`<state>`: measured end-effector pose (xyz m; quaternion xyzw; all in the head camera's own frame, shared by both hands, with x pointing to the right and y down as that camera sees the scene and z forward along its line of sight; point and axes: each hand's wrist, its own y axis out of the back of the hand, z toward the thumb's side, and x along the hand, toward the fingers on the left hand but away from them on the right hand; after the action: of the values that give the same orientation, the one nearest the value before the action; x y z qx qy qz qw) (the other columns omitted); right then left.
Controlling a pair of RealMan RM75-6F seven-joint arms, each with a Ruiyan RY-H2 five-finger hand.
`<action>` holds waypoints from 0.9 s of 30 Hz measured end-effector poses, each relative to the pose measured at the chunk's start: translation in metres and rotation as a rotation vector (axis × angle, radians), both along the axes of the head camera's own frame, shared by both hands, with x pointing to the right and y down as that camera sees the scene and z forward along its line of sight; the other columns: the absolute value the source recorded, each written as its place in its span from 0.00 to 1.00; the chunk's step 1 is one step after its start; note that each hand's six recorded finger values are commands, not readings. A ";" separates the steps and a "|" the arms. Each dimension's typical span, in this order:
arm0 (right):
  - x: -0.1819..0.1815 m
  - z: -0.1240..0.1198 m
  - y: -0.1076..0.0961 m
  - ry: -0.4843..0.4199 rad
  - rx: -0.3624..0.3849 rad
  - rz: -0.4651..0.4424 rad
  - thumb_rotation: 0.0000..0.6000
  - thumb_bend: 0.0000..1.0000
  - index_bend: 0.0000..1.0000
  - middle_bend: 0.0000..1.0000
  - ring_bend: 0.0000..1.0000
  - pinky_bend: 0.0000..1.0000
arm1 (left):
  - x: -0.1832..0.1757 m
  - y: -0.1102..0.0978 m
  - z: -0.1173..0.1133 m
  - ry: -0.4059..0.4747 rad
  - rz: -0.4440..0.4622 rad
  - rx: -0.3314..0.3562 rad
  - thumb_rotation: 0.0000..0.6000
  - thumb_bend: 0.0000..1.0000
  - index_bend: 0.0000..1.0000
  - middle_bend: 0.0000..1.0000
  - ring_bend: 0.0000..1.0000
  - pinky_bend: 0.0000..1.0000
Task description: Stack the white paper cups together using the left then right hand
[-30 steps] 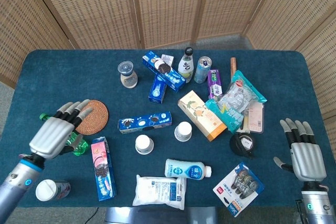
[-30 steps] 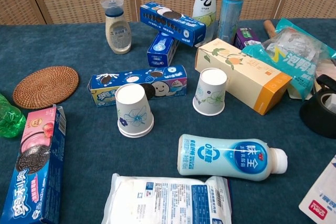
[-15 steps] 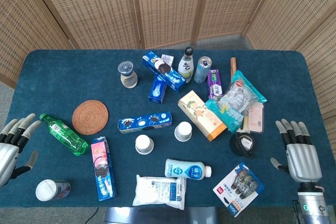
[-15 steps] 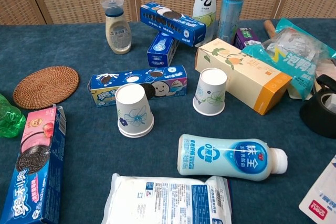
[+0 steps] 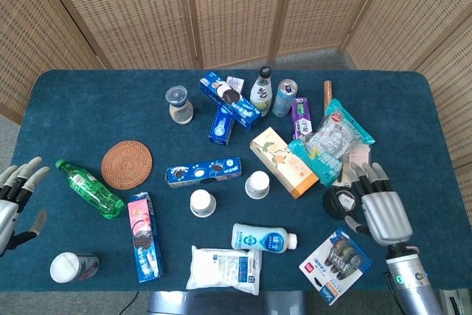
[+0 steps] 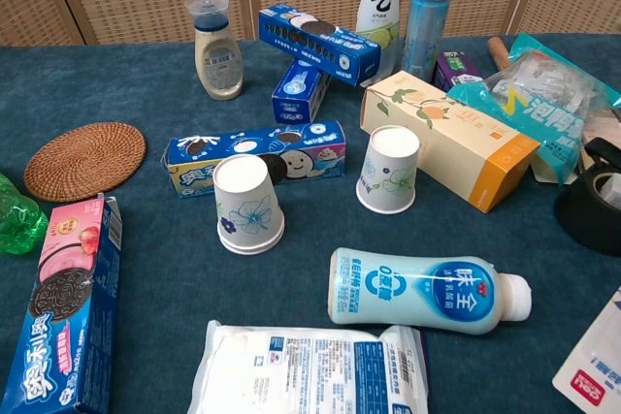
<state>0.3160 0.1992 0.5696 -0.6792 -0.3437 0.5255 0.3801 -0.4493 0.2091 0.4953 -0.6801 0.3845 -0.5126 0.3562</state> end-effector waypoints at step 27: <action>-0.149 0.095 -0.050 -0.080 -0.139 -0.254 1.00 0.25 0.15 0.00 0.00 0.07 | -0.004 -0.001 0.009 0.005 -0.015 -0.041 1.00 0.55 0.00 0.00 0.00 0.03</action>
<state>0.1673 0.1494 0.6648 -0.7622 -0.2329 0.4682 0.3817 -0.4538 0.2079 0.5042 -0.6856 0.3801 -0.5211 0.3374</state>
